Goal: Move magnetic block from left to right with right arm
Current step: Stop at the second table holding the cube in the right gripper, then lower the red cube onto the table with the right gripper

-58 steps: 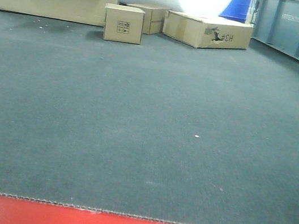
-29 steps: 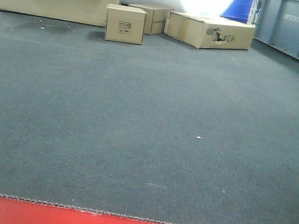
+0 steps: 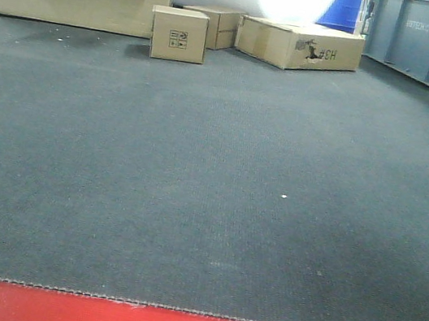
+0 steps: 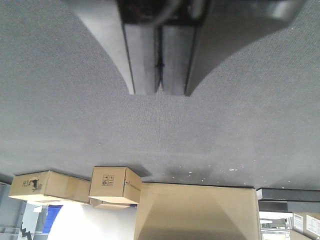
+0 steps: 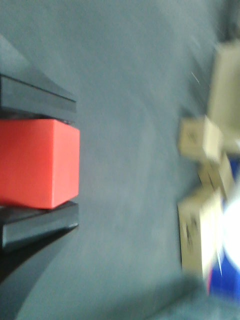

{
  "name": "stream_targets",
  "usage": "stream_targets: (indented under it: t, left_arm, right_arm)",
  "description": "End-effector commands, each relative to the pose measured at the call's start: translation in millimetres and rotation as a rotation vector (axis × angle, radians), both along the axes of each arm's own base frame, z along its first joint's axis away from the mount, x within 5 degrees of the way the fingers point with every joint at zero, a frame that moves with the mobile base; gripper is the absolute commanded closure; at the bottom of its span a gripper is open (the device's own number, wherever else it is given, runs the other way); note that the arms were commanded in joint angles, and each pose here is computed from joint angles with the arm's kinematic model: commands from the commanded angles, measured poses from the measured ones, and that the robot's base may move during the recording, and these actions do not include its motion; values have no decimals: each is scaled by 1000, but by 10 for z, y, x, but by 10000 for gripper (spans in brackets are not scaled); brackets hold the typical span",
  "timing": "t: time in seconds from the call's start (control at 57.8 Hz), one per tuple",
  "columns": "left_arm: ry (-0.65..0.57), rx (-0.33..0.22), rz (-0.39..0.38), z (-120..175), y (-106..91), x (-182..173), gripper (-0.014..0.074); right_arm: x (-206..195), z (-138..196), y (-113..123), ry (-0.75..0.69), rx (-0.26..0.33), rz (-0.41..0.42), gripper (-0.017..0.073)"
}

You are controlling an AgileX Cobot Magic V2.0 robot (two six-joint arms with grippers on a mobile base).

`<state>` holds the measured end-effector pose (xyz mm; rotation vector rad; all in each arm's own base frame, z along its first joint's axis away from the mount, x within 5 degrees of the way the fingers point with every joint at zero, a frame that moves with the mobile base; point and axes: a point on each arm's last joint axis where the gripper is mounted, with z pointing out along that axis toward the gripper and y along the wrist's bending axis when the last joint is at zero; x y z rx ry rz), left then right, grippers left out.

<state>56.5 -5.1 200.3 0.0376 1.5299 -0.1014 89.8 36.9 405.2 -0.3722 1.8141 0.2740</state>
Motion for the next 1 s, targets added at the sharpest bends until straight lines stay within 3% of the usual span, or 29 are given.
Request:
stream_targets:
  t: [0.0,0.208,0.468,0.779,0.987]
  left_arm:
    - [-80,-18,9,51,9,-7,720]
    - [-80,-18,9,51,9,-7,720]
    - [-80,-18,9,51,9,-7,720]
    - [-80,-18,9,51,9,-7,720]
    - [-80,-18,9,51,9,-7,720]
  right_arm:
    - [250,191,165,-29,-10,74,358]
    - [969,46,681,209,-108,189,358]
    - [1795,-520,1133,443,-202,202,358]
    - [2346,-1353,1420,637,-278,195,358]
    - [2420,-1551,1457,677,-294,193,358]
